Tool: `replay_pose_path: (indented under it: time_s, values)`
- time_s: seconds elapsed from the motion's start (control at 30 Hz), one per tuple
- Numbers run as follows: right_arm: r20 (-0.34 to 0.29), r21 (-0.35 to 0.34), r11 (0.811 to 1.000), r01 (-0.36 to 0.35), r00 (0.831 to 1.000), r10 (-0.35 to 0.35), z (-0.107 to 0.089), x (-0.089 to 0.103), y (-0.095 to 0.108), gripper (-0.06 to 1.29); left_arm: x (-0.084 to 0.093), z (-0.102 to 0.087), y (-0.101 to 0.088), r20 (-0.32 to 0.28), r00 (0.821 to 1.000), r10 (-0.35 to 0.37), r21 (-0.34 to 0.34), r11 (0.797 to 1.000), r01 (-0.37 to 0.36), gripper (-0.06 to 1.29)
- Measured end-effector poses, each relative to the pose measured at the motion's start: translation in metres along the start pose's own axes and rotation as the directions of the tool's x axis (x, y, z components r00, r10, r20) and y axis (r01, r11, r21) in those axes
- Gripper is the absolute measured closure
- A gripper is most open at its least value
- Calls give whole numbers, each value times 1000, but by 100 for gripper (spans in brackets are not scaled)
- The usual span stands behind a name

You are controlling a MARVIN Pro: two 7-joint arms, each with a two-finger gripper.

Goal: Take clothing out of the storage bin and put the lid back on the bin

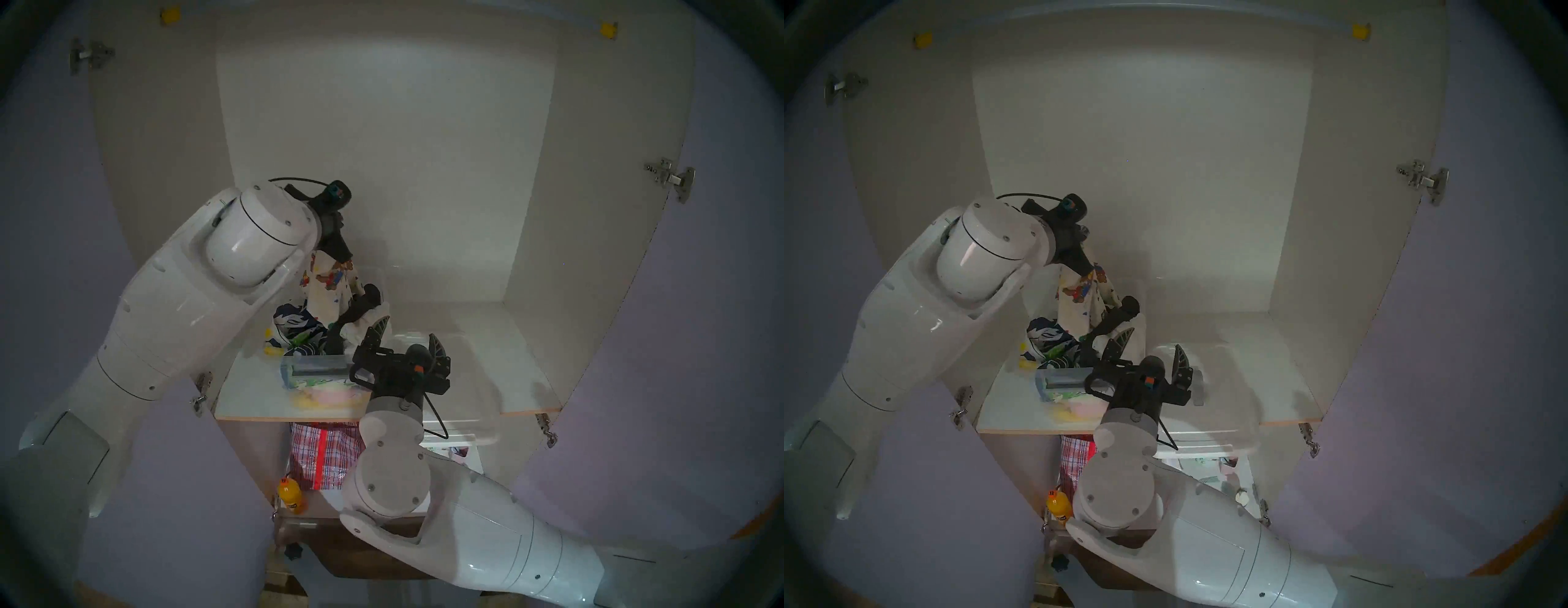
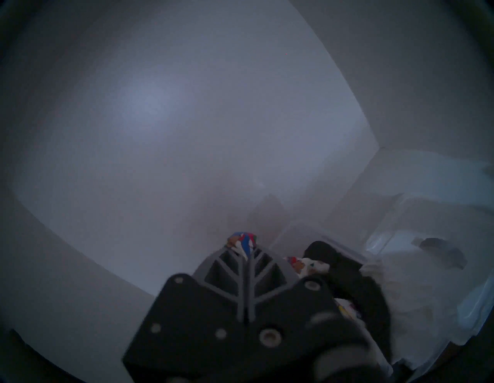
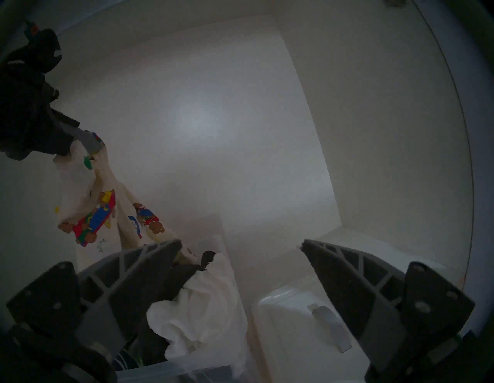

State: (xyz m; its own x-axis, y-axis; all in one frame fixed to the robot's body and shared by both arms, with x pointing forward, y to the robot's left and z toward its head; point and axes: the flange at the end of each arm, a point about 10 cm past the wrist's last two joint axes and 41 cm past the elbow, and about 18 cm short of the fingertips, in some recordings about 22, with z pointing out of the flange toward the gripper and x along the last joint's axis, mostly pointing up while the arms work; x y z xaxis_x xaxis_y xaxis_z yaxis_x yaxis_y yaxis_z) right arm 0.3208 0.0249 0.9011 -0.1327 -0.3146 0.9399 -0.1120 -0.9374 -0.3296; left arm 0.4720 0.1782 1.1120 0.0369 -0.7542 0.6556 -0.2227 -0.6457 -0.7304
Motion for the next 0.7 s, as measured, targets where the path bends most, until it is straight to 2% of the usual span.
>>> replay_pose_path:
  time_s: [0.13,0.2,0.5,0.7]
  values:
    - [22,36,999,18,1000,-19,-16,-13,-4,-1,3,-9,-32,2,999,41,49,998,-41,124]
    - [24,30,999,18,1000,-18,-17,-15,-3,-1,9,-12,-44,-4,998,55,51,997,-55,124]
    - [10,-27,1000,10,1000,-10,-12,-21,3,-1,31,-3,-62,7,992,129,58,990,-130,124]
    - [10,-61,997,-49,999,49,-9,-15,-19,-1,59,-9,-68,-30,982,187,71,980,-184,124]
